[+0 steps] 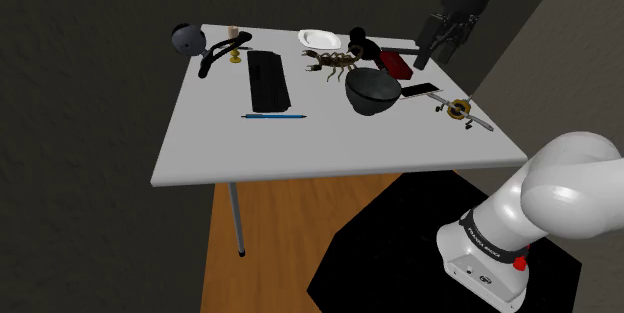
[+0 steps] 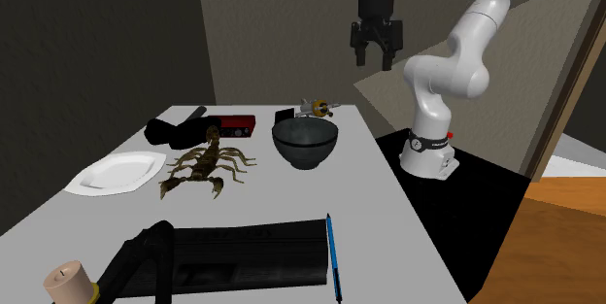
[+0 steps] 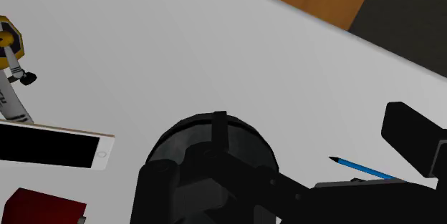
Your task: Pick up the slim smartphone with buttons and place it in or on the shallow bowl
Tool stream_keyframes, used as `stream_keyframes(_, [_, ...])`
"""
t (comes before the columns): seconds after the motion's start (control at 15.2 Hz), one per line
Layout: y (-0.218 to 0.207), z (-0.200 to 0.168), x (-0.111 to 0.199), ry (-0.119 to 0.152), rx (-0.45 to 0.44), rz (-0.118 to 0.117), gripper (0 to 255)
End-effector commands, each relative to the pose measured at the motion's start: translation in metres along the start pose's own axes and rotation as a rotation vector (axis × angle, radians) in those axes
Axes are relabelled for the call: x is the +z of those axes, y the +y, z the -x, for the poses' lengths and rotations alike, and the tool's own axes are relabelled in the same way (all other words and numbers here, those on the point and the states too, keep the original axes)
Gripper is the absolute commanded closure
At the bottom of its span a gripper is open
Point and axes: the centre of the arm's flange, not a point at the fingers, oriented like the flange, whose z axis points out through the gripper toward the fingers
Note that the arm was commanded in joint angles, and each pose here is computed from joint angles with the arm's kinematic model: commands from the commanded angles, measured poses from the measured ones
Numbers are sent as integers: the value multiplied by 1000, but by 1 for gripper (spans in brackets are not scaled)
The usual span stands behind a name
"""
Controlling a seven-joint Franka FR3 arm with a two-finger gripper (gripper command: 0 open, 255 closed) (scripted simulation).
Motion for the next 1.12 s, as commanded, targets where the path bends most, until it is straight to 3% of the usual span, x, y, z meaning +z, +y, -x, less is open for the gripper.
stream_keyframes(0.0, [0, 0, 0, 0, 0, 0, 0])
stream_keyframes(0.53, [144, -26, 6, 48, 136, -300, 0])
stream_keyframes(1.06, [282, -34, 55, 97, 271, -600, 0])
